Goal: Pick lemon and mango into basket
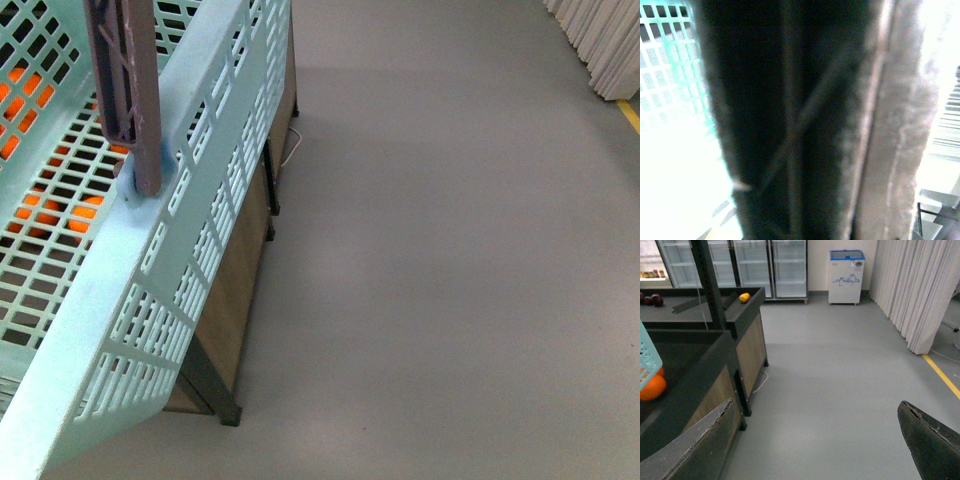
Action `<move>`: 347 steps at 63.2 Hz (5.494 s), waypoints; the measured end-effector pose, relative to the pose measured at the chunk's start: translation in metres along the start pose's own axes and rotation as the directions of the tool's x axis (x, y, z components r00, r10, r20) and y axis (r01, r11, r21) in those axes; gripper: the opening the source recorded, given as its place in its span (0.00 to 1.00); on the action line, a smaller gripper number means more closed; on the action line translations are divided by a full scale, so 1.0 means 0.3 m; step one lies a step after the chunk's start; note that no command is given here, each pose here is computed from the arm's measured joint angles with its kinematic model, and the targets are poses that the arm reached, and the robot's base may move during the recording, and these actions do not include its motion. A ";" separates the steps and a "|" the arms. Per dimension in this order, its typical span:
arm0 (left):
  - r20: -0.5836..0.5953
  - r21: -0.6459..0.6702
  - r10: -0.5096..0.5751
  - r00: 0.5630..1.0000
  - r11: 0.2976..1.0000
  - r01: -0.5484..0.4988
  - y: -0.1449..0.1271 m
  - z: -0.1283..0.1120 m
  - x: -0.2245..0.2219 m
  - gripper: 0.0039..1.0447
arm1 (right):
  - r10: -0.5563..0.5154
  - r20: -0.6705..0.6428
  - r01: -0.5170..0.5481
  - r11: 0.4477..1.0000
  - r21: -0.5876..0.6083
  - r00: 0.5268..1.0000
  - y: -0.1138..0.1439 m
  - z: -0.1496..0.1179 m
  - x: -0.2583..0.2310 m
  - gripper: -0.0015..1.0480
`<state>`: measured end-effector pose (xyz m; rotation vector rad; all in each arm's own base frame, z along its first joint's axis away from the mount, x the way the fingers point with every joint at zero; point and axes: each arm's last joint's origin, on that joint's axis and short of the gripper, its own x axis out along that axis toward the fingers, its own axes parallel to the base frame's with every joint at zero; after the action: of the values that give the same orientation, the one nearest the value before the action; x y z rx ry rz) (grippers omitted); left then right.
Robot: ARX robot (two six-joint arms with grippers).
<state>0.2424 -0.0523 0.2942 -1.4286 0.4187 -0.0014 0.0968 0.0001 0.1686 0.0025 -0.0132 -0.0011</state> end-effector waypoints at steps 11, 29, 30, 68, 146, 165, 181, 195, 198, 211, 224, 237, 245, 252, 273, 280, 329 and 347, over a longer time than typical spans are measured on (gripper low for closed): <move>-0.002 0.000 0.000 1.000 1.000 0.000 0.000 0.000 0.000 0.14 | 0.002 0.000 -0.002 1.000 0.000 1.000 0.000 0.000 0.000 0.92; -0.002 0.001 0.000 1.000 1.000 0.000 0.000 0.000 0.000 0.14 | 0.003 0.000 -0.003 1.000 0.000 1.000 0.000 0.000 0.000 0.92; -0.002 0.001 0.000 1.000 1.000 0.000 0.000 0.000 0.000 0.14 | 0.002 0.000 -0.002 1.000 0.000 1.000 0.000 0.000 0.000 0.92; -0.001 0.001 -0.001 1.000 1.000 0.001 0.000 0.000 0.000 0.14 | 0.000 0.000 0.000 1.000 0.000 1.000 0.000 0.000 0.000 0.92; 0.003 0.002 -0.003 1.000 1.000 0.003 -0.002 0.001 -0.003 0.14 | 0.001 -0.002 -0.001 1.000 0.000 1.000 0.000 -0.001 0.000 0.92; 0.001 0.002 -0.002 1.000 1.000 0.002 -0.002 0.001 -0.001 0.14 | -0.001 -0.002 0.001 1.000 0.000 1.000 0.000 -0.001 0.000 0.92; 0.002 0.002 -0.002 1.000 1.000 0.002 -0.002 0.001 -0.002 0.14 | -0.001 -0.002 0.001 1.000 0.000 1.000 0.000 -0.001 0.000 0.92; 0.002 0.002 -0.001 1.000 1.000 0.001 -0.001 0.001 0.000 0.14 | -0.001 -0.002 0.001 1.000 0.000 1.000 0.000 0.000 0.000 0.92; 0.002 0.002 -0.001 1.000 1.000 0.001 -0.001 0.001 0.000 0.14 | 0.000 -0.002 0.000 1.000 0.000 1.000 0.000 -0.001 0.000 0.92; 0.002 0.002 -0.001 1.000 1.000 0.001 -0.001 0.001 0.000 0.14 | 0.000 -0.001 0.000 1.000 0.000 1.000 0.000 0.000 0.000 0.92; 0.002 0.002 -0.001 1.000 1.000 0.001 -0.001 0.001 0.000 0.14 | 0.000 -0.001 0.000 1.000 0.000 1.000 0.000 0.000 0.000 0.92; 0.001 0.002 -0.004 1.000 1.000 0.004 -0.003 0.001 -0.001 0.14 | 0.003 0.000 -0.003 1.000 0.000 1.000 0.000 0.000 0.000 0.92; 0.001 0.002 -0.003 1.000 1.000 0.003 -0.003 0.001 -0.001 0.14 | 0.002 0.000 -0.002 1.000 0.000 1.000 0.000 0.000 0.000 0.92; 0.010 0.001 -0.003 1.000 1.000 0.003 -0.003 0.006 -0.002 0.14 | 0.007 -0.001 -0.007 1.000 0.000 1.000 0.001 0.000 0.000 0.92; 0.035 0.451 0.141 0.989 0.881 -0.141 -0.021 -0.003 0.145 0.14 | 0.005 -0.001 -0.005 1.000 0.000 1.000 0.000 0.000 0.000 0.92; -0.077 0.500 0.132 0.988 0.863 -0.076 -0.043 -0.046 0.267 0.14 | 0.005 -0.001 -0.005 1.000 0.000 1.000 0.000 0.000 0.000 0.92; -0.402 0.557 0.127 0.907 0.820 0.132 -0.129 -0.316 0.395 0.14 | 0.019 -0.158 -0.008 0.998 0.067 0.987 -0.005 -0.002 0.006 0.92; -0.402 0.561 0.126 0.907 0.817 0.135 -0.131 -0.316 0.395 0.14 | -0.142 -0.340 0.216 0.958 0.190 0.930 -0.218 0.081 0.354 0.92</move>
<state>0.3352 -0.1786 0.2908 -0.8068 0.7062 -0.4232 0.2026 -0.0656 0.1942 0.2314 0.3166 -0.1843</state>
